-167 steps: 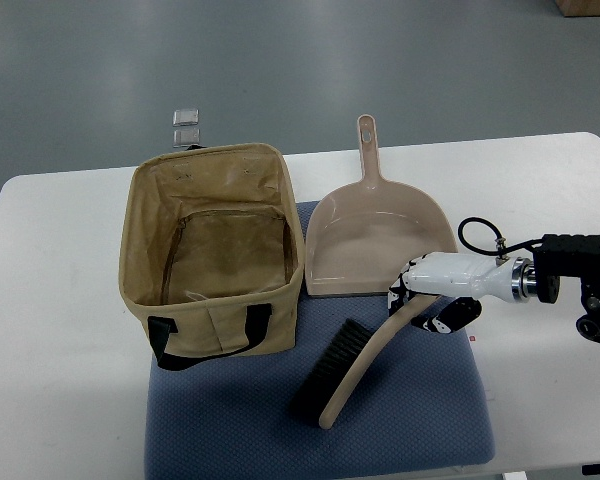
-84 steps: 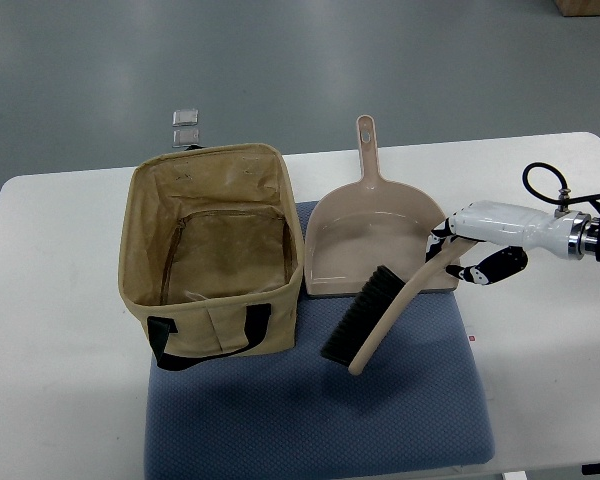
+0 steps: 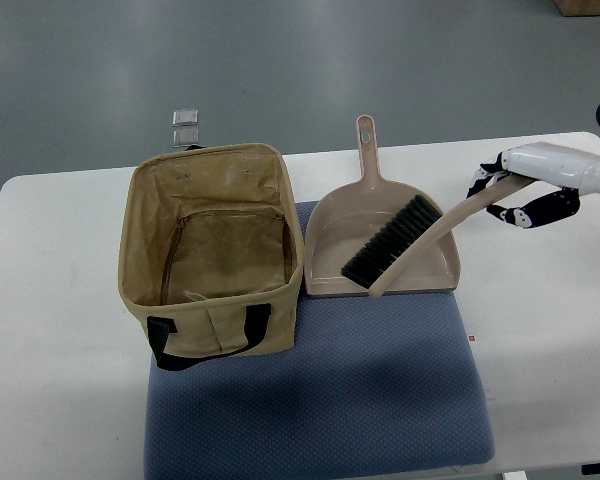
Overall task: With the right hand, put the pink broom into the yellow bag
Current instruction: 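Lift the brush with the right hand and carry it over the tan bag, then lower the brush into the bag and open the right hand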
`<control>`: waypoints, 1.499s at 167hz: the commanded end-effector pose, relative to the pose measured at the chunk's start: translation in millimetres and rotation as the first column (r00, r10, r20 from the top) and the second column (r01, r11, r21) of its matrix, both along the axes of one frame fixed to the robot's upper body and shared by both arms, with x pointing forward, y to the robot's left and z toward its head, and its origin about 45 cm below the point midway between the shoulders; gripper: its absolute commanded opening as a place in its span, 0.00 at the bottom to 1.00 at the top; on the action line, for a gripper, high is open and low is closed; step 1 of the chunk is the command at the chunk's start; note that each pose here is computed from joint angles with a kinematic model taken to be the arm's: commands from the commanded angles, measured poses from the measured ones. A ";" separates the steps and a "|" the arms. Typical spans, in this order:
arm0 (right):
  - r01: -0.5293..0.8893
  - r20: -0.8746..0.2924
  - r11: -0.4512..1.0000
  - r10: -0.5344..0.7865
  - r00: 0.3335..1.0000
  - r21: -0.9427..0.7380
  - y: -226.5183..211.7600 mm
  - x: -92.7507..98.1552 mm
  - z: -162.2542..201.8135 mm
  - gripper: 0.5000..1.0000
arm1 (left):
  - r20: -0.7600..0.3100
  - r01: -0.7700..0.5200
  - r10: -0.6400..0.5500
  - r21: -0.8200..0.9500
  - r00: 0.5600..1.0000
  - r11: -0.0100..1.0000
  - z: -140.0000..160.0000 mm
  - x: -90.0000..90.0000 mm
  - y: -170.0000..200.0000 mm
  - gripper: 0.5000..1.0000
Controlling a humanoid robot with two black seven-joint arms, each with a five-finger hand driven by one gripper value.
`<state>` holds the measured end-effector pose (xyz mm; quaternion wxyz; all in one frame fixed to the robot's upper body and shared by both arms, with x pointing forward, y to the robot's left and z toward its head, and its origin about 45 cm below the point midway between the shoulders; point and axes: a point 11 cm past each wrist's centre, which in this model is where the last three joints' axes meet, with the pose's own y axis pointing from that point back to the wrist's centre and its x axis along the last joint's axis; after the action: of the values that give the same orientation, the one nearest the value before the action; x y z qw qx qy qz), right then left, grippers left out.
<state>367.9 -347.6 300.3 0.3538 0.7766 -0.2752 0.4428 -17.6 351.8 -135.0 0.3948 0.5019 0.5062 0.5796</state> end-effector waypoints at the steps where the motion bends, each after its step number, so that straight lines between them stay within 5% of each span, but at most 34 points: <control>1: 0.029 0.043 0.999 -0.031 0.999 0.040 -4.9 9.2 27.7 0.00 | 0.000 0.000 0.000 0.000 1.000 1.000 0.0 -0.3 0.0 1.00; 40: -0.007 0.140 0.998 -0.001 0.990 0.057 12.9 34.8 94.0 0.00 | 0.000 0.000 0.000 0.000 1.000 1.000 0.0 -0.3 0.0 1.00; 94: -0.187 0.127 0.981 0.179 0.976 0.052 115.1 68.0 108.7 0.00 | 0.000 0.000 0.000 0.000 1.000 1.000 0.0 -0.3 0.0 1.00; 161: -0.306 0.078 0.946 0.315 0.946 -0.112 217.4 94.4 52.7 0.00 | 0.000 0.000 0.000 0.000 1.000 1.000 0.0 -0.3 0.0 1.00; 205: -0.341 0.086 0.931 0.353 0.932 -0.128 256.6 90.3 42.6 0.01 | 0.001 0.000 0.000 0.000 1.000 1.000 0.0 0.6 0.0 1.00; 241: -0.380 0.090 0.911 0.397 0.913 -0.160 274.7 80.8 22.7 0.16 | -0.001 0.000 0.000 0.001 1.000 1.000 0.0 -0.3 0.1 1.00; 251: -0.374 0.092 0.915 0.389 0.917 -0.151 272.1 81.6 22.1 0.38 | 0.000 0.000 0.000 0.000 1.000 1.000 0.0 -0.3 0.0 1.00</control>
<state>449.6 -74.6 324.7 0.2956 0.7619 -0.1056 0.5666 -17.6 351.8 -135.0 0.3949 0.5020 0.5062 0.5795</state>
